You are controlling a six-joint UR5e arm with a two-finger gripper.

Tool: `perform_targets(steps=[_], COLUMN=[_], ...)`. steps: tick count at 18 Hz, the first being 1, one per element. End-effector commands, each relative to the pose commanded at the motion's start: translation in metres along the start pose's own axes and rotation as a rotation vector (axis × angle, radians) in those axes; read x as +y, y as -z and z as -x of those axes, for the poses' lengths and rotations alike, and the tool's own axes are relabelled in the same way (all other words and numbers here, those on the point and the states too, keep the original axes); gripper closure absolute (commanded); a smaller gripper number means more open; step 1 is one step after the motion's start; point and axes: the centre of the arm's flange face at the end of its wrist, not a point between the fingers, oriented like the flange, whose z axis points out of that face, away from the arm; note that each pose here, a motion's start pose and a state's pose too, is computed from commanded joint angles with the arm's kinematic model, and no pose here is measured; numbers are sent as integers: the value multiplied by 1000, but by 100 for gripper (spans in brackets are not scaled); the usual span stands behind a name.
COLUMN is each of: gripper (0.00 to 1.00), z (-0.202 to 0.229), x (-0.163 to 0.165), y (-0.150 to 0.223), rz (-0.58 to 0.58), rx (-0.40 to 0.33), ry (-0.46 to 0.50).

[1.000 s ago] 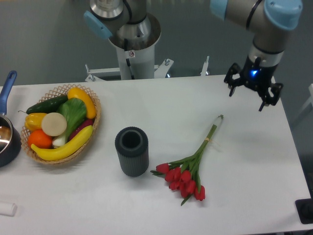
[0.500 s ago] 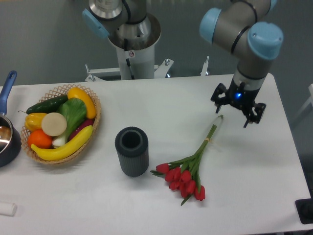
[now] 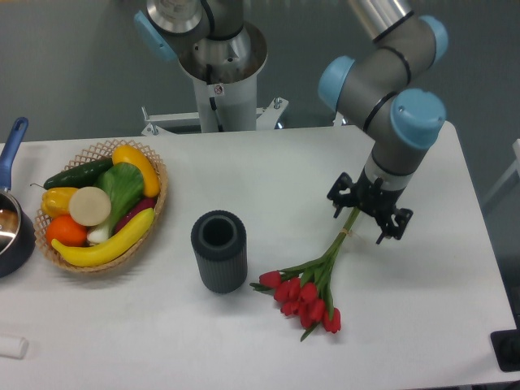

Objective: Pick up the flowers from the table
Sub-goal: 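Lower the gripper around the tulip stems near the tie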

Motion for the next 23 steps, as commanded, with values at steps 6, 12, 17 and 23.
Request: perform_targets(steps=[6, 12, 17, 23], gripper=[0, 0, 0, 29], z=[0, -13, -18, -19], x=[-11, -8, -10, -9], y=[-26, -45, -48, -51], rz=[-10, -6, -6, 0], rx=[3, 21, 17, 20], ry=[22, 17, 15, 18])
